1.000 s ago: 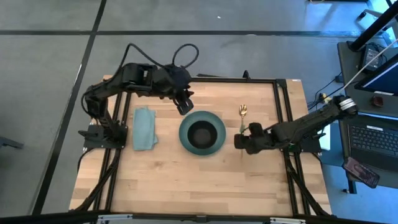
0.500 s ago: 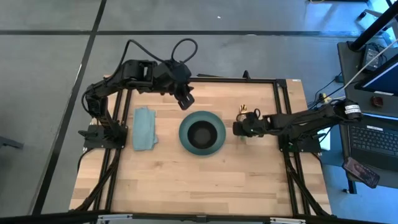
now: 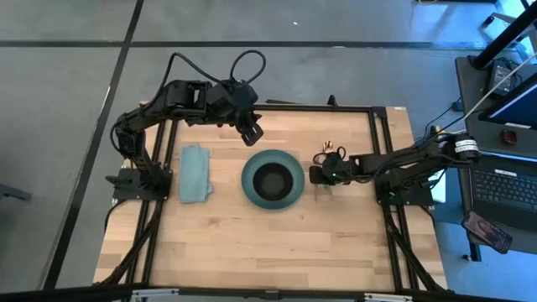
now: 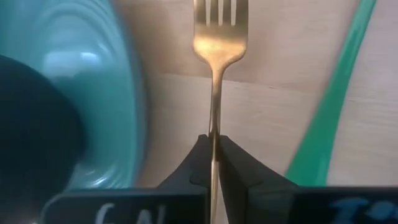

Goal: Set table place
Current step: Put the gold fork on the right side of the green plate, then put the green spoon into the black bowl

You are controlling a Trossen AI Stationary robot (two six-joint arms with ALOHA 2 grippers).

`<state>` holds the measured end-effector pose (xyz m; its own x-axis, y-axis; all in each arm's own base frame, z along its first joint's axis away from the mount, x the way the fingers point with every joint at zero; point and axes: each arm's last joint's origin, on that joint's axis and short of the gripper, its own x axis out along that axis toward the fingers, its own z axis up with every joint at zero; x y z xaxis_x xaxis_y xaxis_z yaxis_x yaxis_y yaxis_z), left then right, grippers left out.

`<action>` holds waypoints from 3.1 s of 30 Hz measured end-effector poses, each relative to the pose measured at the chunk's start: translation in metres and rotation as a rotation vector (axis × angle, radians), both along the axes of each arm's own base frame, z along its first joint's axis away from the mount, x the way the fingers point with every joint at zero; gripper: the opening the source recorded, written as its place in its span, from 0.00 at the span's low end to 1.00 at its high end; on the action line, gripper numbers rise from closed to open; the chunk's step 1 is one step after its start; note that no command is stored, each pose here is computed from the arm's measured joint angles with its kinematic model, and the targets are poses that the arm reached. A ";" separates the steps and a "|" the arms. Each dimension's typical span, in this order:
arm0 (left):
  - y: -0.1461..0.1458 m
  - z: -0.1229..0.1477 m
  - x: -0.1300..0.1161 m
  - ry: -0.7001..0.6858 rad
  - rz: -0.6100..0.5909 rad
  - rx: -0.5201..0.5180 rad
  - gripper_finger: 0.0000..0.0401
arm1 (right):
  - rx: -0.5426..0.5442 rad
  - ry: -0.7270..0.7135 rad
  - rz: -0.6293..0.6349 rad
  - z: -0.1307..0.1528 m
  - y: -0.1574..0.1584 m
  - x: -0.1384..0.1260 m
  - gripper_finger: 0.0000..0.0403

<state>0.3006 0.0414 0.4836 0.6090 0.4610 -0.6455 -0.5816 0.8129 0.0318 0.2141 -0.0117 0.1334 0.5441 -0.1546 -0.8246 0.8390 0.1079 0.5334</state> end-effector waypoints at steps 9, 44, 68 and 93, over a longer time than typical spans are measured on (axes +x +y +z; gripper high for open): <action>0.000 0.000 0.000 -0.001 0.003 -0.002 0.30 | 0.002 0.008 -0.002 -0.014 -0.001 0.009 0.04; -0.001 -0.001 0.000 0.010 -0.005 0.002 0.30 | -0.107 -0.037 -0.037 0.028 -0.014 -0.021 0.25; -0.001 -0.001 0.000 0.016 -0.006 0.002 0.30 | -0.142 0.148 -0.122 0.008 -0.046 -0.026 0.25; 0.000 -0.001 -0.001 0.016 -0.003 0.001 0.30 | -0.105 0.114 -0.020 0.008 -0.048 -0.023 0.25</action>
